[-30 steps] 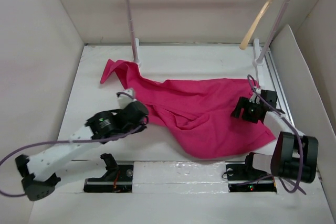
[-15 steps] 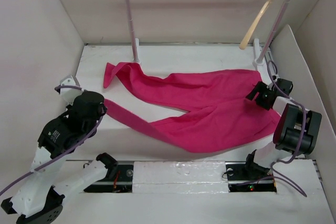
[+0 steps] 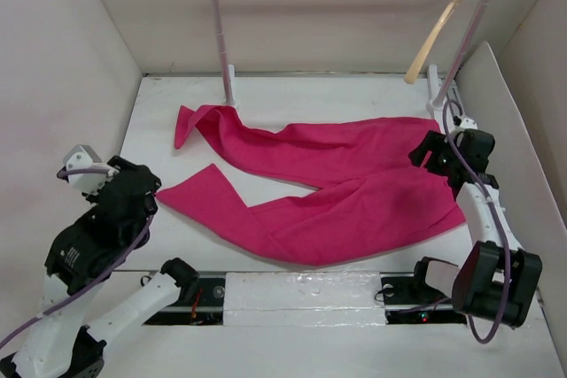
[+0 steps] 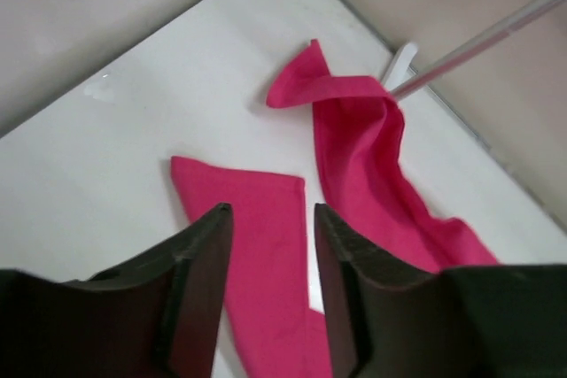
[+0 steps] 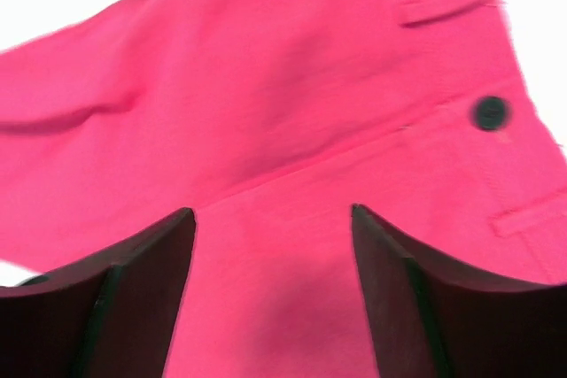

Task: Place the trousers on the hanger
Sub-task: Flatten out the trousers at the center of the board.

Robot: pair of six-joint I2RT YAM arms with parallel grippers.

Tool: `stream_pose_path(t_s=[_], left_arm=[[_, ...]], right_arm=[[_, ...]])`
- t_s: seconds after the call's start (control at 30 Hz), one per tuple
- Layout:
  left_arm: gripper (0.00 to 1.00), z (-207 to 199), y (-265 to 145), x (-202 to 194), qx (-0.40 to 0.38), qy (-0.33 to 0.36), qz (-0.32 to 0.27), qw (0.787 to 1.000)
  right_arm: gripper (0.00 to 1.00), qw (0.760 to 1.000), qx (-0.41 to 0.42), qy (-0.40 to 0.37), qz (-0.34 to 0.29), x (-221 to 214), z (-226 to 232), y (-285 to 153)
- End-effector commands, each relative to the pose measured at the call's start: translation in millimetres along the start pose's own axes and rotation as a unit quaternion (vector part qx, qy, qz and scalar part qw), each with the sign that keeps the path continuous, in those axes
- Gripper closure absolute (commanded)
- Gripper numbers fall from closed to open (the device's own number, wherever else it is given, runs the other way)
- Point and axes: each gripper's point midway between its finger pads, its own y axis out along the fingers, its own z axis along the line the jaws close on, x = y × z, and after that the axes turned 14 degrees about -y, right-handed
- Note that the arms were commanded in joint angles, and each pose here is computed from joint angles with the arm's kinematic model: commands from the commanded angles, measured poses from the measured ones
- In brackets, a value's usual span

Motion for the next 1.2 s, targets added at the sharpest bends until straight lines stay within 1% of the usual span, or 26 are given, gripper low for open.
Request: stream_pose_path(t_s=[0.0, 0.03, 0.07, 0.1, 0.13, 0.17, 0.2, 0.23, 0.27, 0.3, 0.37, 0.4, 0.47, 0.5, 0.53, 0.63, 0.67, 0.73, 0.77, 0.8, 0.83, 0.97, 1.0, 1.03, 1.1, 1.17], left_arm=[[0.61, -19.6, 17.2, -16.7, 0.002, 0.011, -0.004, 1.0], [0.55, -30.0, 28.3, -39.5, 0.006, 0.037, 0.02, 0.999], [0.53, -45.3, 36.9, -53.7, -0.007, 0.036, 0.03, 0.999], [0.52, -46.6, 46.3, -76.1, -0.001, 0.054, 0.05, 0.997], [0.51, -55.9, 59.7, -95.6, 0.004, 0.07, 0.058, 0.996], [0.49, -73.9, 71.5, -103.1, -0.013, 0.054, 0.051, 0.997], [0.48, -71.1, 88.4, -110.8, 0.001, 0.062, 0.053, 0.997], [0.43, -66.9, 111.6, -126.4, 0.024, 0.095, 0.068, 0.993], [0.4, -69.8, 131.8, -128.8, 0.027, 0.081, 0.075, 0.993], [0.39, -53.1, 157.1, -126.7, 0.053, 0.059, 0.105, 0.991], [0.35, -36.3, 193.1, -135.9, 0.075, 0.06, 0.125, 0.988], [0.33, -25.7, 202.8, -139.3, 0.087, 0.062, 0.131, 0.986], [0.24, -14.9, 222.1, -138.6, 0.097, 0.062, 0.128, 0.985], [0.22, -14.6, 225.2, -145.0, 0.089, 0.054, 0.144, 0.984], [0.21, -8.3, 230.0, -147.2, 0.094, 0.041, 0.152, 0.983], [0.23, -4.5, 233.0, -161.7, 0.072, -0.035, 0.171, 0.982], [0.24, 0.3, 240.7, -154.4, 0.075, -0.098, 0.156, 0.98], [0.26, 22.2, 237.0, -170.2, 0.085, -0.163, 0.178, 0.967], [0.26, 25.6, 244.6, -160.9, 0.076, -0.207, 0.162, 0.962], [0.26, 33.3, 240.1, -174.6, 0.086, -0.261, 0.181, 0.944], [0.27, 33.3, 241.4, -174.8, 0.081, -0.287, 0.18, 0.937], [0.25, 21.5, 252.5, -168.5, 0.072, -0.371, 0.16, 0.912], [0.25, 23.0, 255.7, -166.8, 0.074, -0.394, 0.155, 0.903], [0.24, 22.2, 259.1, -169.7, 0.081, -0.43, 0.156, 0.886], [0.24, 12.6, 265.9, -168.3, 0.065, -0.459, 0.16, 0.871], [0.24, 15.6, 275.6, -176.6, 0.083, -0.484, 0.165, 0.855]], right_arm=[[0.27, 0.998, 0.044, -0.032, 0.018, -15.4, 30.1, -6.6], [0.32, 0.997, 0.058, -0.042, 0.014, -15.7, 39.5, -7.9], [0.36, 0.994, 0.085, -0.066, 0.014, -18.0, 59.5, -9.4], [0.59, 0.992, 0.098, -0.079, 0.016, -20.6, 69.4, -12.6], [0.76, 0.989, 0.111, -0.097, 0.01, -19.4, 80.1, -17.7], [0.86, 0.985, 0.126, -0.116, 0.009, -20.8, 90.4, -20.4], [0.97, 0.976, 0.167, -0.14, 0.004, -23.3, 116.5, -24.5], [1.0, 0.968, 0.19, -0.163, 0.004, -26.7, 129.8, -27.8], [1.0, 0.959, 0.218, -0.181, 0.007, -31.5, 144.7, -31.6], [1.0, 0.941, 0.263, -0.21, 0.018, -43.9, 173.7, -40.7], [1.0, 0.921, 0.291, -0.257, 0.023, -52.5, 196.7, -50.0], [0.94, 0.909, 0.301, -0.285, 0.036, -65.3, 212.1, -57.6], [0.83, 0.903, 0.308, -0.299, 0.032, -70.7, 224.3, -66.4], [0.69, 0.902, 0.306, -0.303, 0.027, -71.7, 228.2, -67.3], [0.64, 0.894, 0.323, -0.311, 0.021, -75.8, 239.6, -73.4], [0.52, 0.88, 0.35, -0.321, 0.004, -83.0, 258.7, -79.6], [0.5, 0.877, 0.355, -0.324, 0.004, -82.5, 263.4, -80.4], [0.5, 0.869, 0.358, -0.339, 0.035, -95.5, 264.4, -77.2], [0.5, 0.863, 0.363, -0.35, 0.039, -99.1, 268.8, -78.5], [0.5, 0.86, 0.362, -0.357, 0.047, -102.7, 270.6, -76.2], [0.49, 0.857, 0.366, -0.361, 0.048, -104.1, 273.2, -76.4], [0.49, 0.846, 0.381, -0.37, 0.056, -111.4, 282.4, -76.4], [0.49, 0.843, 0.385, -0.372, 0.059, -114.2, 285.5, -77.7], [0.49, 0.839, 0.389, -0.374, 0.065, -119.2, 289.2, -79.0], [0.49, 0.837, 0.394, -0.375, 0.069, -123.6, 292.6, -79.9], [0.49, 0.835, 0.397, -0.373, 0.076, -129.7, 295.1, -81.1]])
